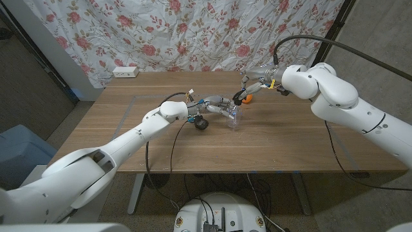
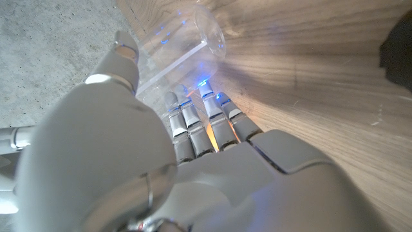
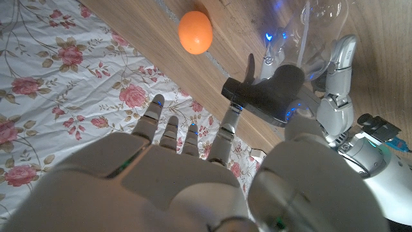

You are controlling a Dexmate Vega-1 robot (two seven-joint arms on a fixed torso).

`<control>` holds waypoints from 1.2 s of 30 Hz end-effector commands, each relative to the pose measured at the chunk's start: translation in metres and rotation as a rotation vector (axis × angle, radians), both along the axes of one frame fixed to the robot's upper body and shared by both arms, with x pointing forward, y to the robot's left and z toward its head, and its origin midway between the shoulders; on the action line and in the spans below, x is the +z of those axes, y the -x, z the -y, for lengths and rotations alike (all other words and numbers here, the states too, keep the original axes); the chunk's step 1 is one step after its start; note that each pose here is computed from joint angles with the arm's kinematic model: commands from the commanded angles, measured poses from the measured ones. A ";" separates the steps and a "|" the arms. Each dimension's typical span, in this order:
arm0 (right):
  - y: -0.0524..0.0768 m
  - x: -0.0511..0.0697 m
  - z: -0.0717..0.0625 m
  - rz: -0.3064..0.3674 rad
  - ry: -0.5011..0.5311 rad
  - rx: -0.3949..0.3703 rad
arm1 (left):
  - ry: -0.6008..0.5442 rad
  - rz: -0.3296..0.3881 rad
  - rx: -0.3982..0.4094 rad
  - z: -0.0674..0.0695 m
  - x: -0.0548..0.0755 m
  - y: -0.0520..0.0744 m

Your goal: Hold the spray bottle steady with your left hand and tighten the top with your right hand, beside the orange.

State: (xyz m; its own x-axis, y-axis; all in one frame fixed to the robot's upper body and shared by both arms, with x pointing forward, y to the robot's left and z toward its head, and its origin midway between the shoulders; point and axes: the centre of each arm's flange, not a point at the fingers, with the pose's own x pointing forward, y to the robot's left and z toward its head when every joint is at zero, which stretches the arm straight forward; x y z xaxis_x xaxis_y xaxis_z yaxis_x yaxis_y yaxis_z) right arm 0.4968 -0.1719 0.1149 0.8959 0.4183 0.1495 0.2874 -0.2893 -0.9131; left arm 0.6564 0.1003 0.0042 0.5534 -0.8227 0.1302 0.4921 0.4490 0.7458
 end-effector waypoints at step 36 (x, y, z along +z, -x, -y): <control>0.004 -0.006 -0.011 0.106 -0.066 -0.046 | 0.000 0.023 0.003 0.000 0.003 -0.002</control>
